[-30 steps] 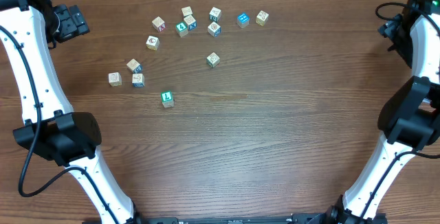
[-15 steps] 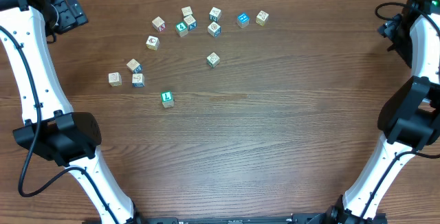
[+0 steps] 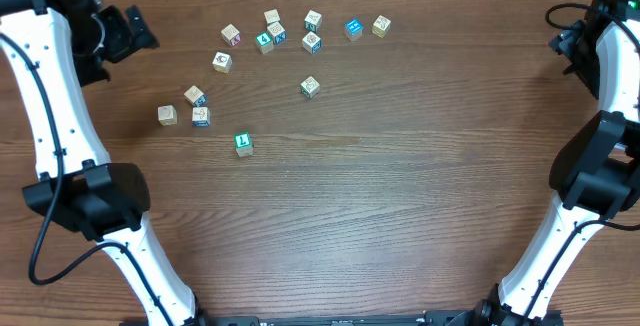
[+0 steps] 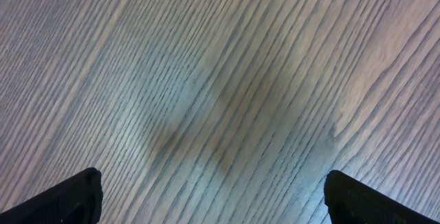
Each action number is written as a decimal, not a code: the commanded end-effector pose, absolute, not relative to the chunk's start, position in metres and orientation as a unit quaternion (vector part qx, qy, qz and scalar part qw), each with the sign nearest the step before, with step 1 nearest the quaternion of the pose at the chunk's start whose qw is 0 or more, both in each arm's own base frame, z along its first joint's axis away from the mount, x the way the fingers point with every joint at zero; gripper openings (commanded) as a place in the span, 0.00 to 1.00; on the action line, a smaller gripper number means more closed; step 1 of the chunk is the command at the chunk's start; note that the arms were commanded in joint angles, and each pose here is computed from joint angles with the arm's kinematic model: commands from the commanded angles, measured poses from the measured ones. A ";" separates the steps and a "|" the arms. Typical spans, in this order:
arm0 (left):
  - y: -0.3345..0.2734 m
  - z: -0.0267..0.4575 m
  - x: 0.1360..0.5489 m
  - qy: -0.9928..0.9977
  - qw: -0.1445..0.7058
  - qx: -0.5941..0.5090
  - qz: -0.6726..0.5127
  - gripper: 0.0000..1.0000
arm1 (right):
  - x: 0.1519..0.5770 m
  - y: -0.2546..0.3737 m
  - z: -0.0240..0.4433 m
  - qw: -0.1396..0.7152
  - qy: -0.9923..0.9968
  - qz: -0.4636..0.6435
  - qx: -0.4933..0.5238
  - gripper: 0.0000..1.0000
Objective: Form a tower
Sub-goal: 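Swing the left gripper in over the green-on-yellow stack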
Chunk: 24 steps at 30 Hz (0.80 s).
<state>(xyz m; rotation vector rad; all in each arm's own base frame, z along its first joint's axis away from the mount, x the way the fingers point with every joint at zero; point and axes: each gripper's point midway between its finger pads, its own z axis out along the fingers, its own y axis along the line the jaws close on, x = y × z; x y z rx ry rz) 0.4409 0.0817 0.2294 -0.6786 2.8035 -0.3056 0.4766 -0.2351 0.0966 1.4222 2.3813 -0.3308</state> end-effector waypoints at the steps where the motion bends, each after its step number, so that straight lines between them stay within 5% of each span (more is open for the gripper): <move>1: 0.038 0.222 0.441 0.967 0.095 -0.188 -0.141 1.00 | 0.480 -0.238 0.099 0.181 0.837 -0.122 0.502 1.00; 14: -0.040 0.180 0.410 0.992 0.001 -0.089 -0.087 1.00 | 0.480 -0.238 0.099 0.181 0.837 -0.122 0.502 1.00; 24: -0.047 0.208 0.353 0.992 0.004 -0.118 -0.034 1.00 | 0.480 -0.238 0.099 0.181 0.837 -0.122 0.502 1.00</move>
